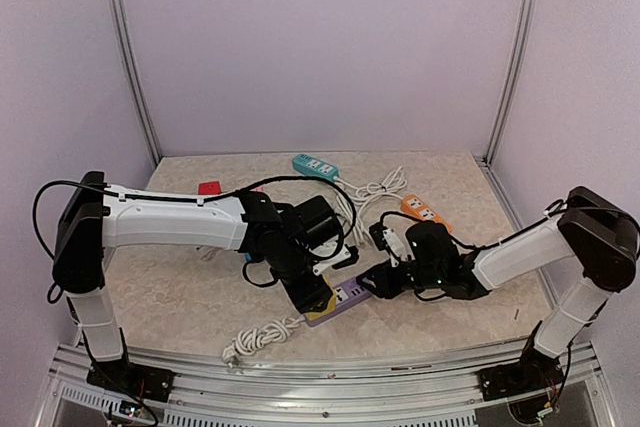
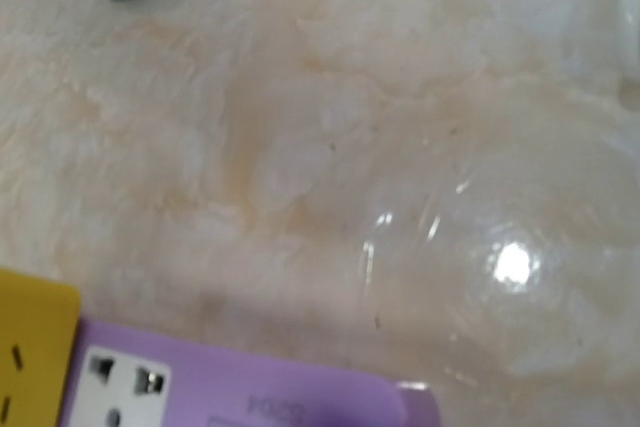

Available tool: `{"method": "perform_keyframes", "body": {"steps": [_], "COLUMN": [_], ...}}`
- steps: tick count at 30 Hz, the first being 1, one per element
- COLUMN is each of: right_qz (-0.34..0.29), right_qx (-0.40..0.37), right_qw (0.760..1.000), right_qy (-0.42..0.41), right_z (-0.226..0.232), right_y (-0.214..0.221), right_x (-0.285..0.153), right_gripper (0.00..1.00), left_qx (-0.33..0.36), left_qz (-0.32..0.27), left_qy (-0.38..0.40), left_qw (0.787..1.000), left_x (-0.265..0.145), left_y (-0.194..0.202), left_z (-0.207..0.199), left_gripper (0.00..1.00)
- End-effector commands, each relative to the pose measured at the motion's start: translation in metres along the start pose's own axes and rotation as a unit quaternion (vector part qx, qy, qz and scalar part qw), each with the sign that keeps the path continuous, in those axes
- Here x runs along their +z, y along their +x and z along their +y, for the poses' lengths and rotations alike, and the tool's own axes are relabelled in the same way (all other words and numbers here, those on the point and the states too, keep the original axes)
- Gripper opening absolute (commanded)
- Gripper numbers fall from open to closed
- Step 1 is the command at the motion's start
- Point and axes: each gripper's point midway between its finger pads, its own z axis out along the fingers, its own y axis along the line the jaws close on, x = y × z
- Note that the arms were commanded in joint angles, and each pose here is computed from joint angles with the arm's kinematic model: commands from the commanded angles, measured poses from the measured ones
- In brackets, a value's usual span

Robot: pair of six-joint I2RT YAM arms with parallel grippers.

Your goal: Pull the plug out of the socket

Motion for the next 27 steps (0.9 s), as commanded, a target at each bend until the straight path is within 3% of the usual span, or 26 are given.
{"method": "perform_keyframes", "body": {"steps": [1,6,17,27], "right_qz": [-0.003,0.009,-0.046,-0.013], "right_qx": [-0.004,-0.016,-0.049,-0.039], "right_qw": [1.0,1.0,0.996,0.997], "right_qy": [-0.022,-0.006,-0.056,-0.058], "right_z": [0.013,0.009,0.047,0.046], "right_y": [-0.006,0.003,-0.031,-0.009], "right_x": [0.01,0.013,-0.017,0.007], "right_gripper": [0.33,0.29,0.23,0.13], "left_qx": [0.012,0.013,0.017,0.017], "left_qz": [-0.035,-0.042,-0.037,-0.039], "left_qy": [0.003,0.0,0.0,-0.002], "left_qw": [0.999,0.999,0.999,0.999], "left_x": [-0.006,-0.009,-0.005,-0.005], "left_y": [-0.019,-0.023,-0.021,-0.022], "left_z": [-0.004,-0.003,-0.003,-0.002], "left_gripper": [0.38,0.37,0.37,0.37]}}
